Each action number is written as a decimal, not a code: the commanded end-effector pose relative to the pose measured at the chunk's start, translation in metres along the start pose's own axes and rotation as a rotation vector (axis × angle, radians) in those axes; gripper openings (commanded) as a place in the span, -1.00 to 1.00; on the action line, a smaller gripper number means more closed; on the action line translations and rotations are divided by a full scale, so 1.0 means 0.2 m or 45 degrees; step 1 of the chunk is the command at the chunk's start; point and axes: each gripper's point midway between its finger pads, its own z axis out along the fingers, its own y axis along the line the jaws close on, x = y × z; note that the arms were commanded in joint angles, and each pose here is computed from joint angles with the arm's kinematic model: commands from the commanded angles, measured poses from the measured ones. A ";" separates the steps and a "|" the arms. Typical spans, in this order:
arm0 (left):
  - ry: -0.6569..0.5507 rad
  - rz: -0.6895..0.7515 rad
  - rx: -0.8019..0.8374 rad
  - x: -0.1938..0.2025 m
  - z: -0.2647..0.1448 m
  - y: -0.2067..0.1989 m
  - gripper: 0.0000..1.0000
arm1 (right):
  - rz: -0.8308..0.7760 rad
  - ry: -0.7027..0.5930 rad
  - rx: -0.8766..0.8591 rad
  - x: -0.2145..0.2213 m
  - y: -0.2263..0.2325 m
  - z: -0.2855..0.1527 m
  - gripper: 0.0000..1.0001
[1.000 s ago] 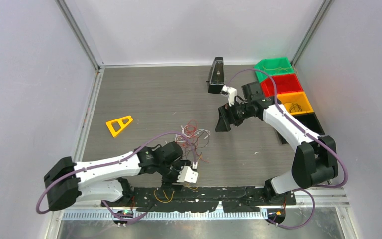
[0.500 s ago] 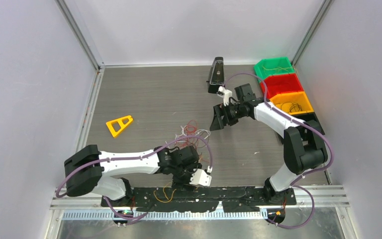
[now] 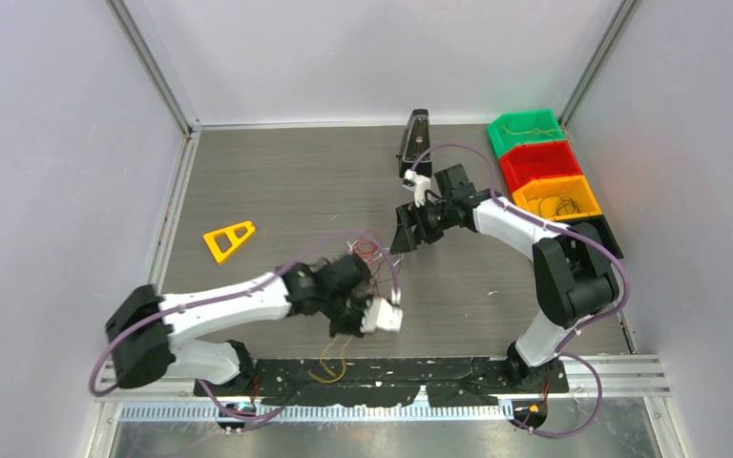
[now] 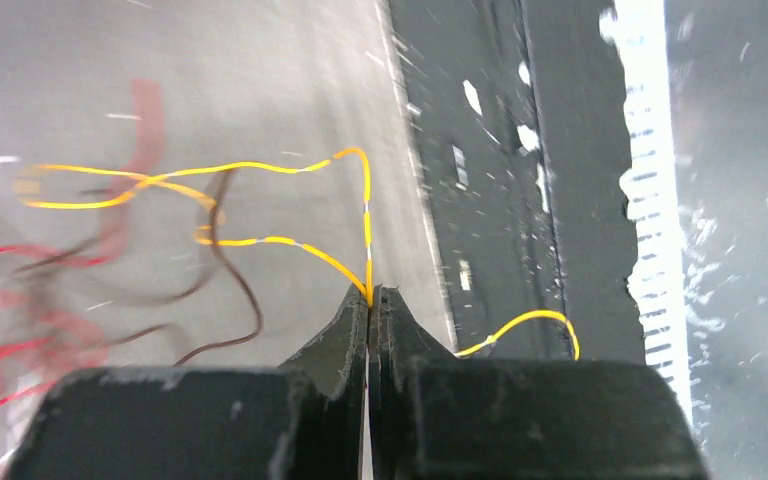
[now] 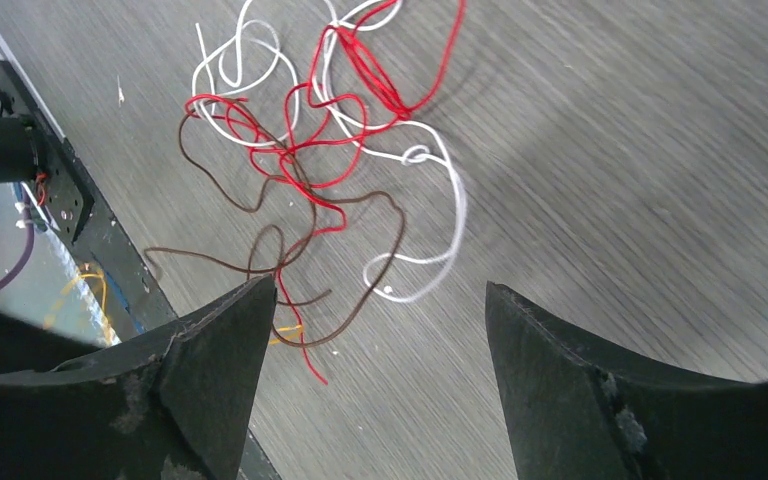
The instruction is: Untangle the cables
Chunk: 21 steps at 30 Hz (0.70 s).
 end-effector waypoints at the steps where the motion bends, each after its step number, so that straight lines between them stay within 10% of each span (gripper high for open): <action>1: -0.507 0.056 -0.100 -0.42 -0.53 0.07 -1.00 | -0.081 -0.039 -0.026 -0.09 0.07 0.08 0.64; 11: -1.016 -0.174 -0.222 -0.63 -1.31 0.19 -1.00 | -0.296 -0.166 0.029 -0.35 0.07 -0.18 0.65; 21: -1.208 -0.291 -0.380 -0.66 -1.48 0.33 -1.00 | -0.570 -0.442 -0.202 -0.51 0.48 -0.62 0.78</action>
